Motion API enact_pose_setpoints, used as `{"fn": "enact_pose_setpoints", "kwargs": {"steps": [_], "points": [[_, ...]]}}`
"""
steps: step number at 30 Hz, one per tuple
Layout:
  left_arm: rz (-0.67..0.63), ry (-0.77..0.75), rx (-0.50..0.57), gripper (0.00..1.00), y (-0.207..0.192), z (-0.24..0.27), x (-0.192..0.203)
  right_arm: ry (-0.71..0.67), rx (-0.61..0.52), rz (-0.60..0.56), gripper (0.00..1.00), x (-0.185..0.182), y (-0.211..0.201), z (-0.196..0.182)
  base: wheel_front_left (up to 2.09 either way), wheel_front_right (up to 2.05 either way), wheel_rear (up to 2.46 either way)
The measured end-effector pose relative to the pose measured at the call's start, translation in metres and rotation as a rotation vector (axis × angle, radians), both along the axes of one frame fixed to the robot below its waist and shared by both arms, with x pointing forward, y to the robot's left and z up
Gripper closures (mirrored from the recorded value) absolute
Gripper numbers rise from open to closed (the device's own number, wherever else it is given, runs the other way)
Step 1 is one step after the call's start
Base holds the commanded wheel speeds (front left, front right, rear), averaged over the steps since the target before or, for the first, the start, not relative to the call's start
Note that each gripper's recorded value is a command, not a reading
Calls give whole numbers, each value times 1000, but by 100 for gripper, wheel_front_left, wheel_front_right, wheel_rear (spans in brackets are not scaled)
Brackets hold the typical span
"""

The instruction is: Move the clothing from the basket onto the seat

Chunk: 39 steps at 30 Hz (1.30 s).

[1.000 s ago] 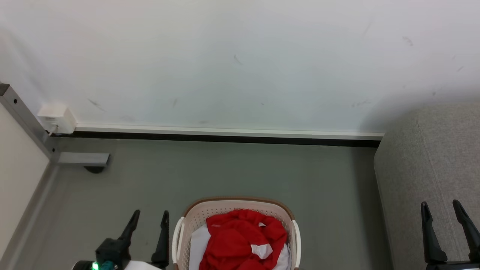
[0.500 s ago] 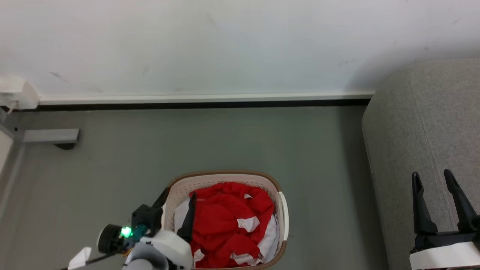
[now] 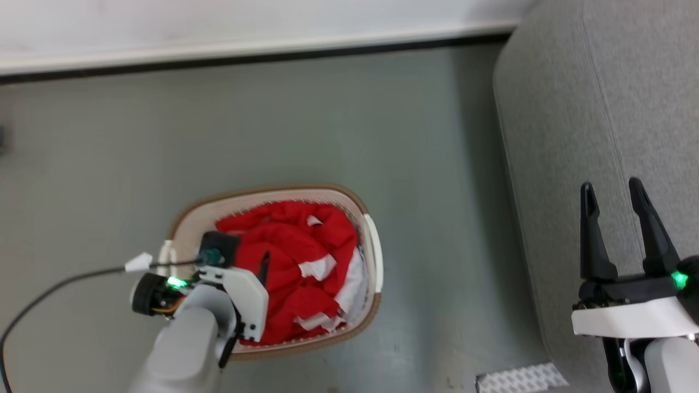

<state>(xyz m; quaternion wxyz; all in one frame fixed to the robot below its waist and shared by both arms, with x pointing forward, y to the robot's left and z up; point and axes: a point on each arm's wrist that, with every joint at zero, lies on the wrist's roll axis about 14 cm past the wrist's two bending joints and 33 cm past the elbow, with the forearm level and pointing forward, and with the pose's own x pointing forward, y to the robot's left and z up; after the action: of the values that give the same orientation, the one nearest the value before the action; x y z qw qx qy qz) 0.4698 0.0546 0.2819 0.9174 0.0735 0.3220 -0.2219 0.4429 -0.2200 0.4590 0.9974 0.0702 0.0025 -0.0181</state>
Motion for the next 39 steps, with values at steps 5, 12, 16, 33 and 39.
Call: {"fn": "enact_pose_setpoints", "kwargs": {"steps": [5,12,16,33,39], "points": [[4,127,61,0,0,-43,8,25,7,-35,0,9,-10,-14,0,0,0],[68,304,92,0,2,-95,9,91,-15,-69,0,10,-23,-39,0,0,0],[85,339,101,0,2,-112,15,113,-21,-85,0,11,-30,-48,0,0,0],[113,493,136,0,14,-164,13,174,-22,-74,0,23,-29,-81,0,0,0],[93,543,126,0,6,-180,1,201,-21,-68,0,26,-27,-96,0,0,0]]}}
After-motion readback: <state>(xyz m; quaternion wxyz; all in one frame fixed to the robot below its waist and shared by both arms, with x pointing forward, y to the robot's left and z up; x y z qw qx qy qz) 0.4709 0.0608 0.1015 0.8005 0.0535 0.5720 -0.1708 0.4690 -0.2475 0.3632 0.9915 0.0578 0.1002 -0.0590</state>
